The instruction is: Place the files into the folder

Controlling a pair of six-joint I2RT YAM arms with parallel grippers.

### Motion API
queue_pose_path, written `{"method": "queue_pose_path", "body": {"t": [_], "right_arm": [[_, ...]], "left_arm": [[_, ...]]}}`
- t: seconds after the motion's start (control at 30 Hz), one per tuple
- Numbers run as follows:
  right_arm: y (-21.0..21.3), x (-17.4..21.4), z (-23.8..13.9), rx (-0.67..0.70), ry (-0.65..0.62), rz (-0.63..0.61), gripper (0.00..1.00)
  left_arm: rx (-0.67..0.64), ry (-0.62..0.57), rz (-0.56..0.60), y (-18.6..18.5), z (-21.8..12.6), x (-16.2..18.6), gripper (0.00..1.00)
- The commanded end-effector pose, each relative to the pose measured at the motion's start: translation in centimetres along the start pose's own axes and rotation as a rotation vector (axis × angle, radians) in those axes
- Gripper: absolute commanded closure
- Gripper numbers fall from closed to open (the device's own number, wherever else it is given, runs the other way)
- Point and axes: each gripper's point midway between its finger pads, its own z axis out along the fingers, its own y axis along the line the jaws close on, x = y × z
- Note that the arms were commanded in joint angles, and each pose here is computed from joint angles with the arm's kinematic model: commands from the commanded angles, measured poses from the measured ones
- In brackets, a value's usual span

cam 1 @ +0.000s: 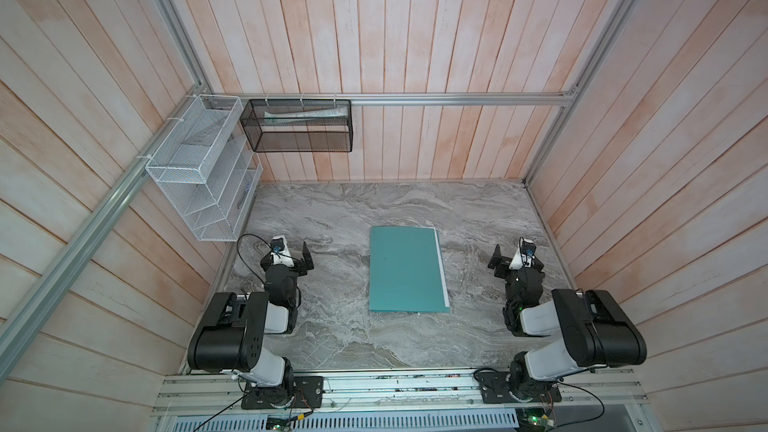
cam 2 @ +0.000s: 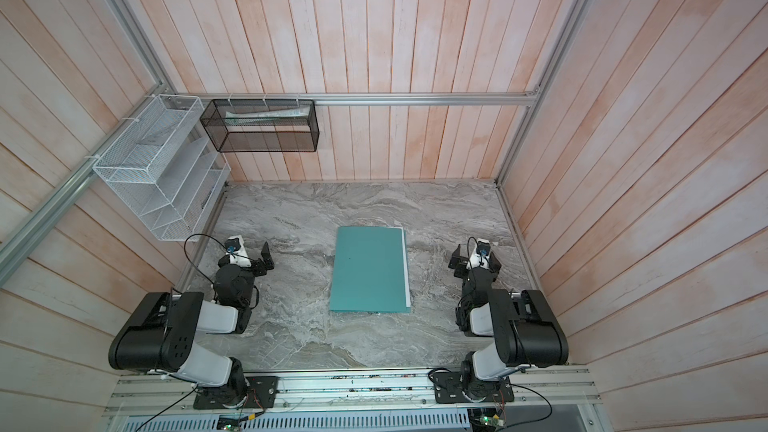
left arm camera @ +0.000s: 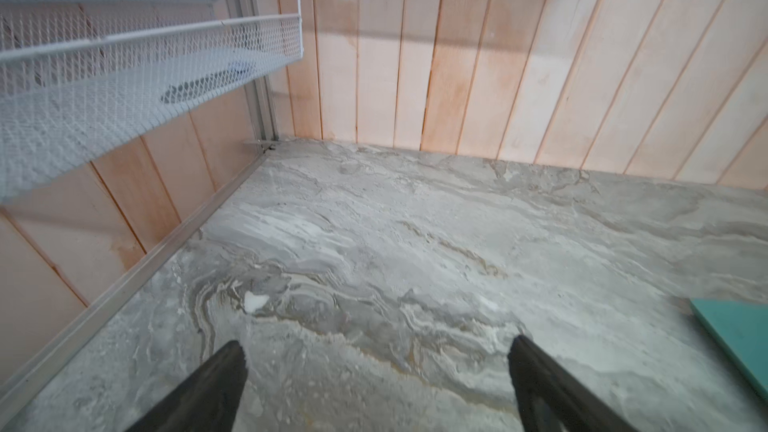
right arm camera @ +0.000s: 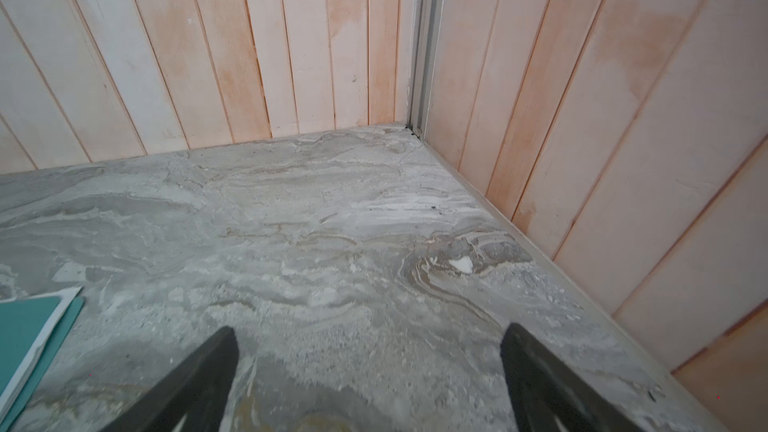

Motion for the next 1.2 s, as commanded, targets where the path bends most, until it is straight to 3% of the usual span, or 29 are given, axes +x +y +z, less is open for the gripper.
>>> {"method": "queue_pose_path", "body": {"t": [0.0, 0.07, 0.13, 0.2, 0.23, 0.33, 0.4, 1.17], "right_arm": [[0.4, -0.9, -1.0, -0.03, -0.051, -0.006, 0.02], [-0.1, -1.7, -3.2, -0.027, -0.125, 0.009, 0.02], [-1.1, -1.3, -2.2, 0.026, -0.09, 0.04, 0.02], [-0.4, -0.5, 0.8, 0.038, -0.013, 0.0, 0.02], [-0.3, -0.5, 0.5, 0.037, -0.016, 0.004, 0.02], [-0.3, -0.2, 0.8, 0.037, 0.012, 0.003, 0.02], [-0.4, -0.3, 0.7, 0.043, 0.005, 0.007, 0.02], [-0.3, -0.2, 0.8, 0.04, 0.008, 0.003, 0.02]], "left_arm": [[-0.009, 0.001, -0.001, 0.1, 0.1, -0.2, 0.0], [0.026, -0.079, 0.016, -0.5, -2.0, -0.9, 0.0], [0.0, -0.13, -0.003, 0.1, -2.9, -1.3, 0.0], [-0.02, -0.046, -0.015, 0.4, -0.8, -0.5, 0.0], [-0.008, 0.024, -0.006, 0.1, 0.4, 0.1, 0.0], [-0.003, -0.017, 0.009, -0.1, 0.0, -0.3, 0.0], [-0.013, 0.025, 0.01, -0.1, 0.6, 0.1, 0.0], [-0.017, 0.015, 0.008, 0.0, 0.6, -0.1, 0.0]]}}
